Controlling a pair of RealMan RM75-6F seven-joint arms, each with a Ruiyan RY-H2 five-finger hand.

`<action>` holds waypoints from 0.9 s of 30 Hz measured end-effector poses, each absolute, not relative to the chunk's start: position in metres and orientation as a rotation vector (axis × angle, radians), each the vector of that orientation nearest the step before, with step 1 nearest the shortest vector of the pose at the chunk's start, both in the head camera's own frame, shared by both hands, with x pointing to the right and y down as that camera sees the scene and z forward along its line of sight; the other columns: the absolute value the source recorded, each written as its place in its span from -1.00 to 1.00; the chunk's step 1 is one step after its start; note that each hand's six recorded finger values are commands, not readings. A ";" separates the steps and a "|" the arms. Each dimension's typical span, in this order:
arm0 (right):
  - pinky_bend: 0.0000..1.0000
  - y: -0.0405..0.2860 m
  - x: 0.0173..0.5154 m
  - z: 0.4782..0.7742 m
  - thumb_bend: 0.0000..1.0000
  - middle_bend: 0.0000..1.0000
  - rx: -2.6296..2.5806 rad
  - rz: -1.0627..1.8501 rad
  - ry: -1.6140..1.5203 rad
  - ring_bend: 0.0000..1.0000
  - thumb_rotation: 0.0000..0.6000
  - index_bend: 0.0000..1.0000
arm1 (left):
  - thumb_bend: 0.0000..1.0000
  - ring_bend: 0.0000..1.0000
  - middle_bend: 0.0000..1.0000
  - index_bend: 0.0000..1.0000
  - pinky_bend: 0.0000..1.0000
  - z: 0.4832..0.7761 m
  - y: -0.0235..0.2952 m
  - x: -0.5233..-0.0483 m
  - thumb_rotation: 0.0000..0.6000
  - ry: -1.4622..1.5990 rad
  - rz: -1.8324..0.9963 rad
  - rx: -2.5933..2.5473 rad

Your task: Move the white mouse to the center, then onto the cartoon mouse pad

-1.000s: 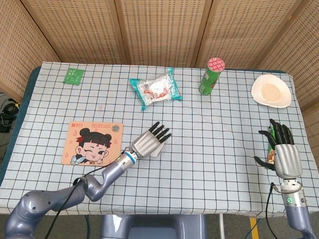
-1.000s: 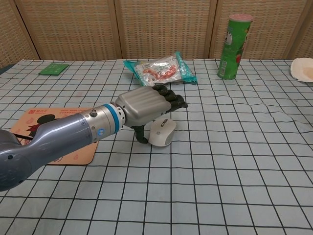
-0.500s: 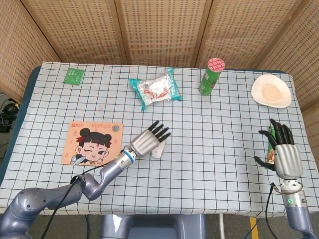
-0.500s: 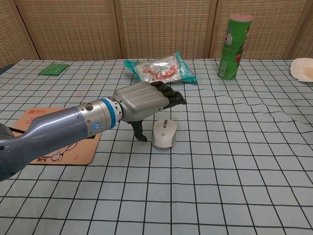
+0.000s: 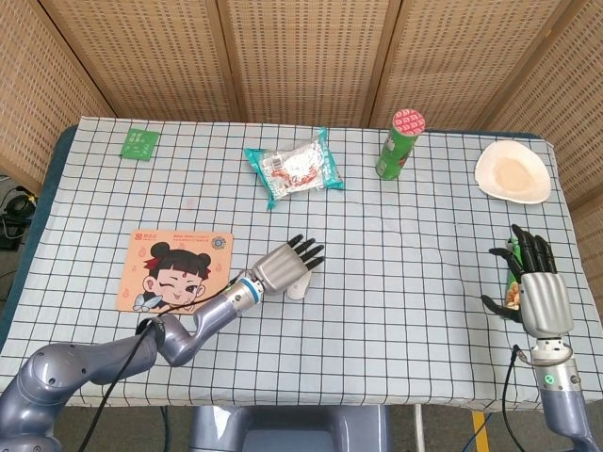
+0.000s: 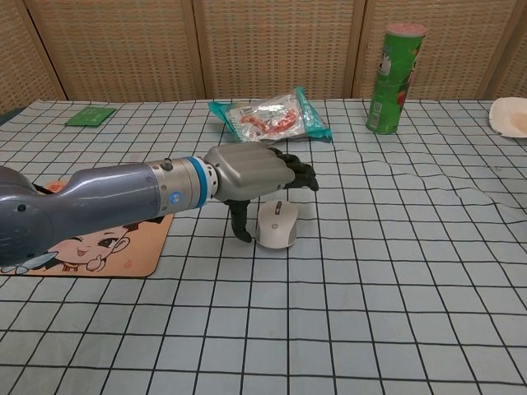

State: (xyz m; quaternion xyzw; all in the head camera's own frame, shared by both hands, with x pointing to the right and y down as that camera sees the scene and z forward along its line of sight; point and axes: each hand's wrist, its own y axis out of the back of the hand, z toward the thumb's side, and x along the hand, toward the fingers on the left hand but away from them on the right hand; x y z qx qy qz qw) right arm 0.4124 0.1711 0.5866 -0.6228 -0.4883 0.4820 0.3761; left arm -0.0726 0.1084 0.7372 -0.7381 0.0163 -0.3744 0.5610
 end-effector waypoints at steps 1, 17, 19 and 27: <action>-0.98 0.171 0.412 0.586 -0.68 -0.95 -1.592 1.232 -1.249 -1.00 1.00 -0.37 | -1.00 -0.98 -0.92 -0.69 -0.77 0.737 0.108 -0.070 1.00 0.033 -0.878 -1.743; -0.98 0.170 0.412 0.584 -0.69 -0.93 -1.581 1.216 -1.254 -1.00 1.00 -0.33 | -0.91 -0.70 -0.55 -0.21 -0.57 0.743 0.112 -0.066 1.00 -0.028 -0.851 -1.728; -0.99 0.170 0.412 0.583 -0.69 -0.93 -1.579 1.212 -1.258 -1.00 1.00 -0.33 | -0.77 -0.58 -0.41 -0.04 -0.49 0.741 0.112 -0.065 1.00 -0.016 -0.842 -1.723; -0.98 0.170 0.413 0.584 -0.69 -0.92 -1.577 1.215 -1.257 -1.00 1.00 -0.32 | -0.55 -0.41 -0.21 0.20 -0.37 0.724 0.104 -0.069 1.00 0.053 -0.761 -1.676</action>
